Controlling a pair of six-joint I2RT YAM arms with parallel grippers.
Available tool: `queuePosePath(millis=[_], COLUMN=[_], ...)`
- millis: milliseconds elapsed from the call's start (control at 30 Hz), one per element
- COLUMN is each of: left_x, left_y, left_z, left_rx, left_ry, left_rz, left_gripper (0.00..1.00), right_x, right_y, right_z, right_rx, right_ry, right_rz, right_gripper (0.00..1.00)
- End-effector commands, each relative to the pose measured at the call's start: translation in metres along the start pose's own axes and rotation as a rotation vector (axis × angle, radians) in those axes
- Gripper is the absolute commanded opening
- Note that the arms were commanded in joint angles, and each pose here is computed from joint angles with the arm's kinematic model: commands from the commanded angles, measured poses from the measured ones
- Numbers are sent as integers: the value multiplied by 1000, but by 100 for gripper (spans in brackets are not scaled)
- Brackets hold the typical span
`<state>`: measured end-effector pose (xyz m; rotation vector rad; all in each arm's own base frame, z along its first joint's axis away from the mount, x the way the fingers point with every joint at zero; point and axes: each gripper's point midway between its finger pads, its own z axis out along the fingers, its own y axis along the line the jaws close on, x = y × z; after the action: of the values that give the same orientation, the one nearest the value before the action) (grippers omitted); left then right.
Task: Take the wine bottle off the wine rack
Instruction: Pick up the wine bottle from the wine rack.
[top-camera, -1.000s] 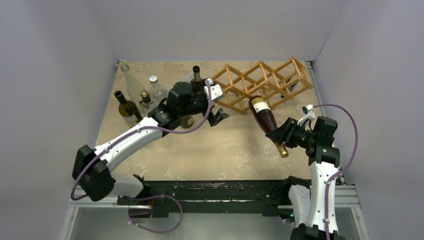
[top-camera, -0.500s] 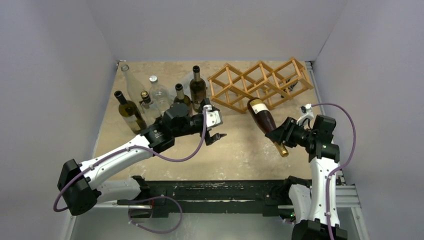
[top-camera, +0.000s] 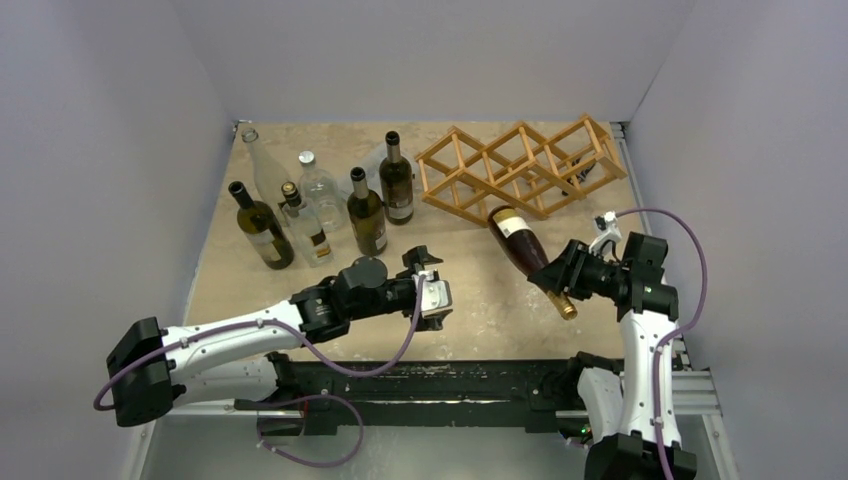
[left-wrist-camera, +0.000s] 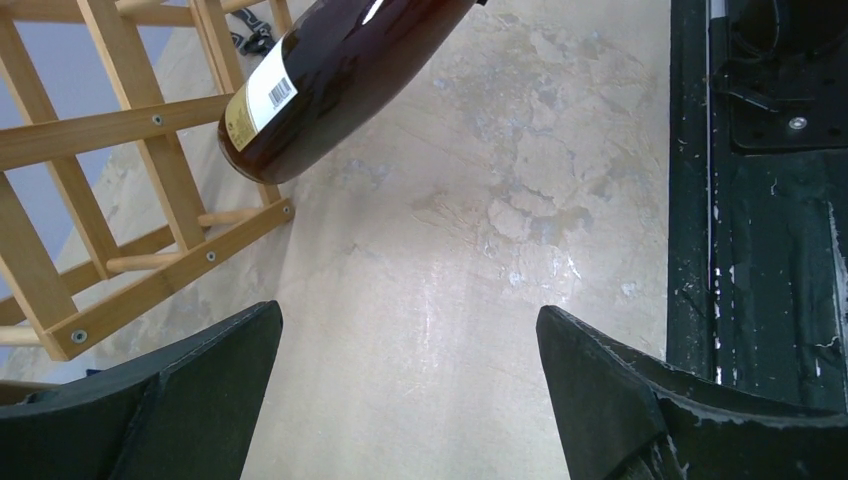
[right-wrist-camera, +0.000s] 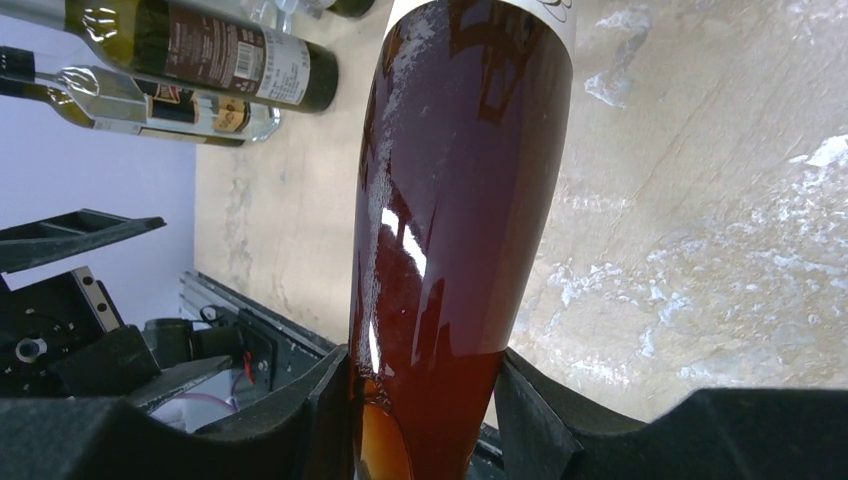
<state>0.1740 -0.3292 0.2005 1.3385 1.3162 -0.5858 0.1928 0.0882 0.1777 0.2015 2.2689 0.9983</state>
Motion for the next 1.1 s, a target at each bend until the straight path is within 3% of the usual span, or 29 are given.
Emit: queuePosePath(millis=[0,433,1067], left_x=[-19,-35,-45], left_y=[12,7,-9], left_z=[5,51,129], left_rx=[-89,-27,126], left_ry=[-88,-150,-202], left_rz=[64,218,290], left_gripper=[100,100,100], right_x=[-32,-16,0], right_y=[60,53,59], right_z=[-19,-9,-1], right_rx=[-254,-280,-357], right_ry=[-100,-40,0], right_rz=[-310,-243,-192], right_gripper=[0,0,0])
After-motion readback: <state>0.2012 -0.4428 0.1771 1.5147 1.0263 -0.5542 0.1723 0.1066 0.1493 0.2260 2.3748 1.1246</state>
